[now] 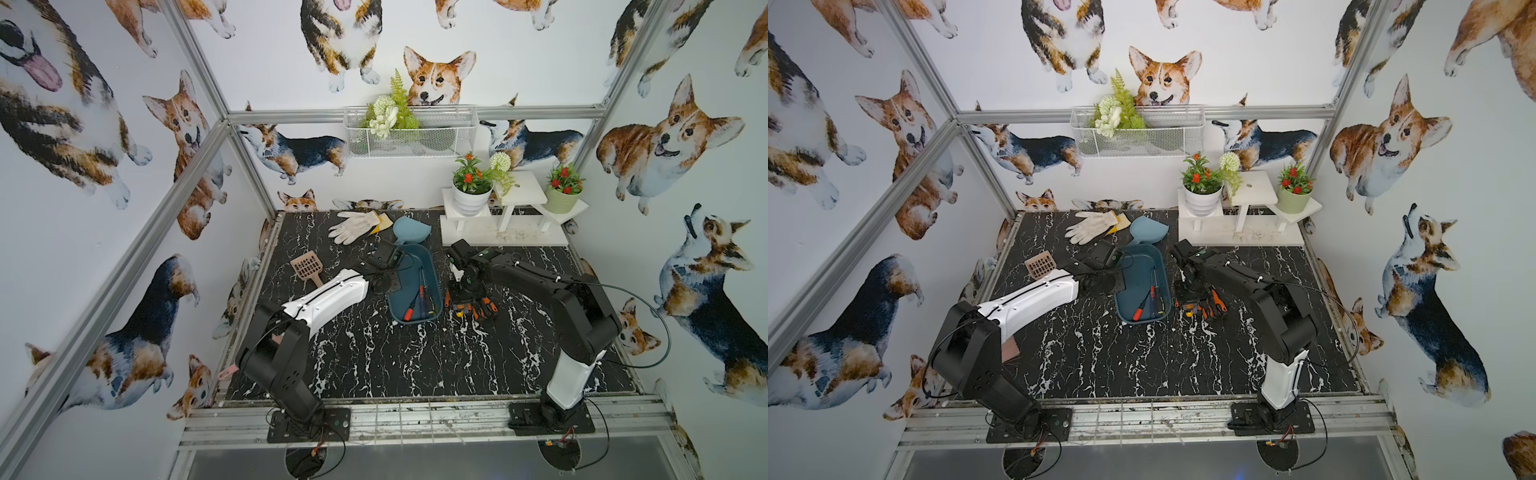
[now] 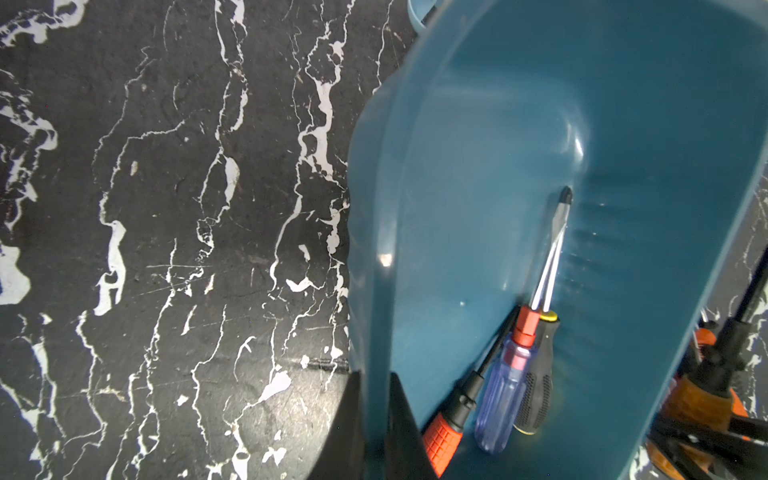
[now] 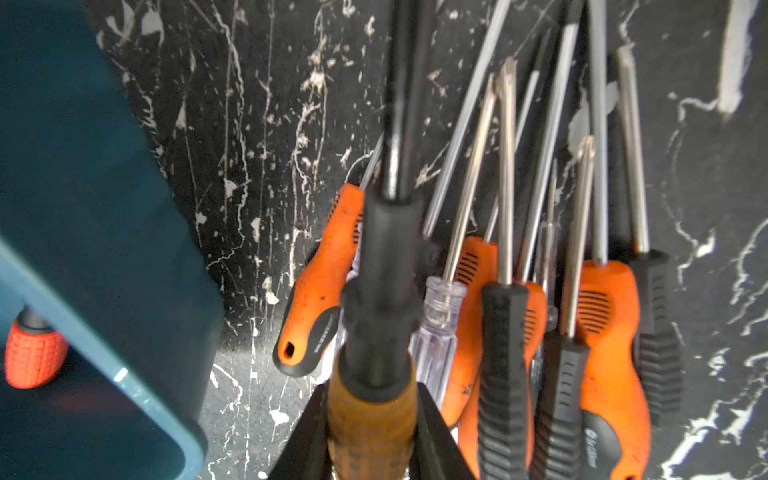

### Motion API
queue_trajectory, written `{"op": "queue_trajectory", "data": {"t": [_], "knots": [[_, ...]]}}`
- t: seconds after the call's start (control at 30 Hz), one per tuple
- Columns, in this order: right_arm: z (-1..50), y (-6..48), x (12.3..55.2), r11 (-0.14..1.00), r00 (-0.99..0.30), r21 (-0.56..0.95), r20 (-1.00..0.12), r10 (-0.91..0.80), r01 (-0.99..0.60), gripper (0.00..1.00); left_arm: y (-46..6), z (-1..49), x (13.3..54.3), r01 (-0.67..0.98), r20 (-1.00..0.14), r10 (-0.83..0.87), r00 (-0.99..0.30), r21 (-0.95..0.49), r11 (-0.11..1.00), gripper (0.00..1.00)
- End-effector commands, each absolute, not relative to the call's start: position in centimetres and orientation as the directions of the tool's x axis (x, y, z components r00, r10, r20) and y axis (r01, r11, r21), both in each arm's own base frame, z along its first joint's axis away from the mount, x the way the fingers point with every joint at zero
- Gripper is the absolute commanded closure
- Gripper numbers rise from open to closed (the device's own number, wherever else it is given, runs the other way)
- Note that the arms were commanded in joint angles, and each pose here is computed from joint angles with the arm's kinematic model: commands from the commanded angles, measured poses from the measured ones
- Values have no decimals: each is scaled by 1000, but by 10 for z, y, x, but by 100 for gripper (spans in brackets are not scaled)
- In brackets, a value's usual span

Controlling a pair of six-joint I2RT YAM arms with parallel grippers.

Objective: Take out the screwdriver from the storage box
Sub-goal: Place the screwdriver at the center of the board.

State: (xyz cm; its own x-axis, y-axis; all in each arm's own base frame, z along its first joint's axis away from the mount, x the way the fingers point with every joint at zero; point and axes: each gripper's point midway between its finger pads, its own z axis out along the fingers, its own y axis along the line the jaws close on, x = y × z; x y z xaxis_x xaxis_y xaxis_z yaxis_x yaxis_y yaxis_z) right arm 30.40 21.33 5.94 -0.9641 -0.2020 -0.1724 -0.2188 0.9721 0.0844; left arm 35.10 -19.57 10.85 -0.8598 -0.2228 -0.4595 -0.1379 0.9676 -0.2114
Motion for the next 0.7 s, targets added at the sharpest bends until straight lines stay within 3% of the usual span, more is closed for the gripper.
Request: {"op": "queue_trajectory", "data": {"t": [0.0,0.27,0.47,0.67], "knots": [[59,214,308,978,-969,83,-175,-174,-191,88,-199,116,355,-124,-478,-224,-849,-233,965,100],[58,212,306,980,-972,75,-162,-173,-186,69,-199,116,354,-123,-479,-225,-848,-234,964,100],[62,212,306,980,-971,77,-168,-170,-185,63,-199,116,354,-128,-478,-232,-847,-241,962,100],[73,212,307,979,-967,86,-194,-167,-186,47,-200,117,354,-127,-480,-235,-845,-247,961,100]]}}
